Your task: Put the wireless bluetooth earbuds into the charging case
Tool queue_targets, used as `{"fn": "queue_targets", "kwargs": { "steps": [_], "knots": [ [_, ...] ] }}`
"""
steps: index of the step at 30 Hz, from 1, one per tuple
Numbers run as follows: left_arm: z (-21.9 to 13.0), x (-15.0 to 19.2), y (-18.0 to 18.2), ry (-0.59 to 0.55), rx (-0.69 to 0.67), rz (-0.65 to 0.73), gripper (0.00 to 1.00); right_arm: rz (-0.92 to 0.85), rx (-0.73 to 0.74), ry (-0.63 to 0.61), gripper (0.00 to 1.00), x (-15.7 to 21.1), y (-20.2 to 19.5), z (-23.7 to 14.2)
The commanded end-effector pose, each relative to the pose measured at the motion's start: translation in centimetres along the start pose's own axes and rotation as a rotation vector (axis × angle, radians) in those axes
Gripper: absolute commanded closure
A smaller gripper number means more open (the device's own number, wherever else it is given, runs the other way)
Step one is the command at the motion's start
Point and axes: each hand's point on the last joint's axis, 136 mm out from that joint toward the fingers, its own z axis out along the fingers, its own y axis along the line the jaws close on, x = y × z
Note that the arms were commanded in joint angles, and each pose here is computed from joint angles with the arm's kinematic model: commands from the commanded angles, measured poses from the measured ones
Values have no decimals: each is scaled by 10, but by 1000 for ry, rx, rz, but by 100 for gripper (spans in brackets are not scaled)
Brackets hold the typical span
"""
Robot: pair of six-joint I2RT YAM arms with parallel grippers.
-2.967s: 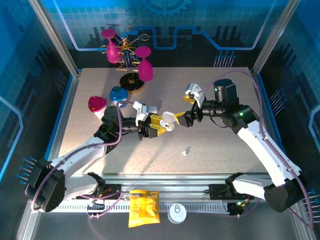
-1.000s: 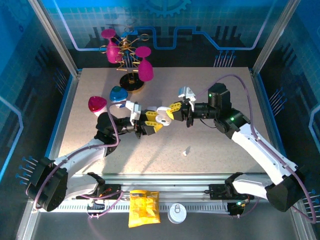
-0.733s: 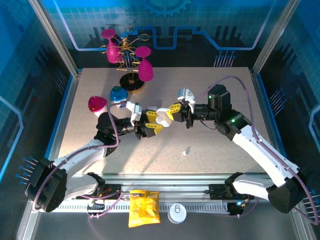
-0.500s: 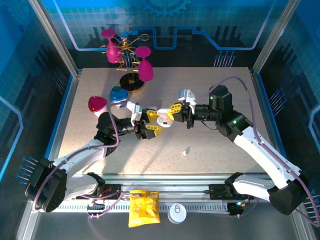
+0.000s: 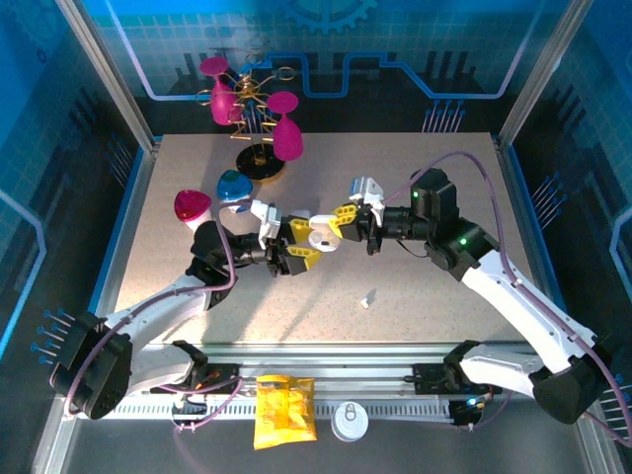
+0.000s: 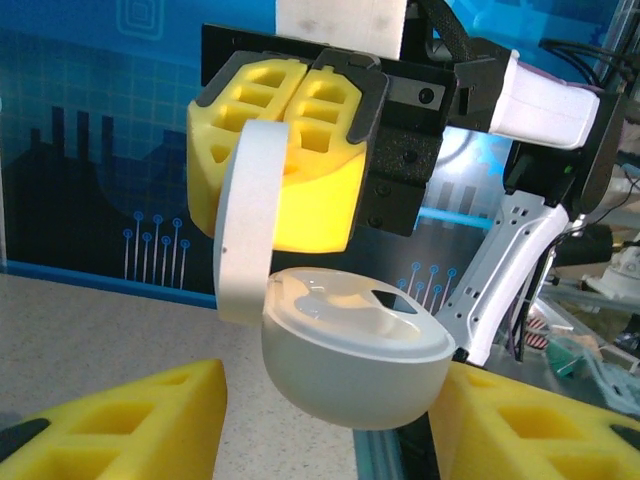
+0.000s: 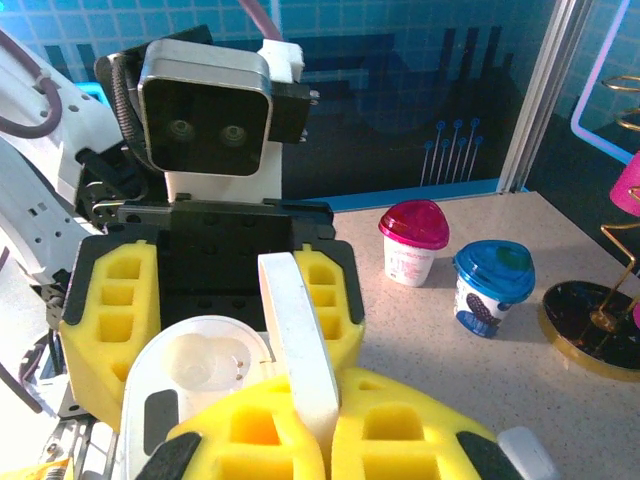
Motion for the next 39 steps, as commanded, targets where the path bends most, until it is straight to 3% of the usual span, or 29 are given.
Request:
{"fn": "queue_targets", "kwargs": {
  "steps": [1,4,9,13,22,37,39],
  "knots": [
    [0,-7,0,-16,-4,7,49,-34,-44,-22,100,-14,13,1],
    [0,-8,0,-17,-3,8,49,-37,-23,-16,100,-13,10,1],
    [2,-7,-1,-12,2,7,33,-26,49,-20,100,-15,-2,3],
    [4,-6,0,-11,3,6,30,-27,49,-29,100,-17,-3,5],
    [5,-6,1,-15,-4,0,34,-29,28,-23,100,-17,1,9],
    [5,-3,-1,-6,8,-8,59,-22,18,-11,100,-12,4,12],
    [5,-2,-1,-6,7,-7,62,-21,26,-11,96,-12,4,11]
  ]
}}
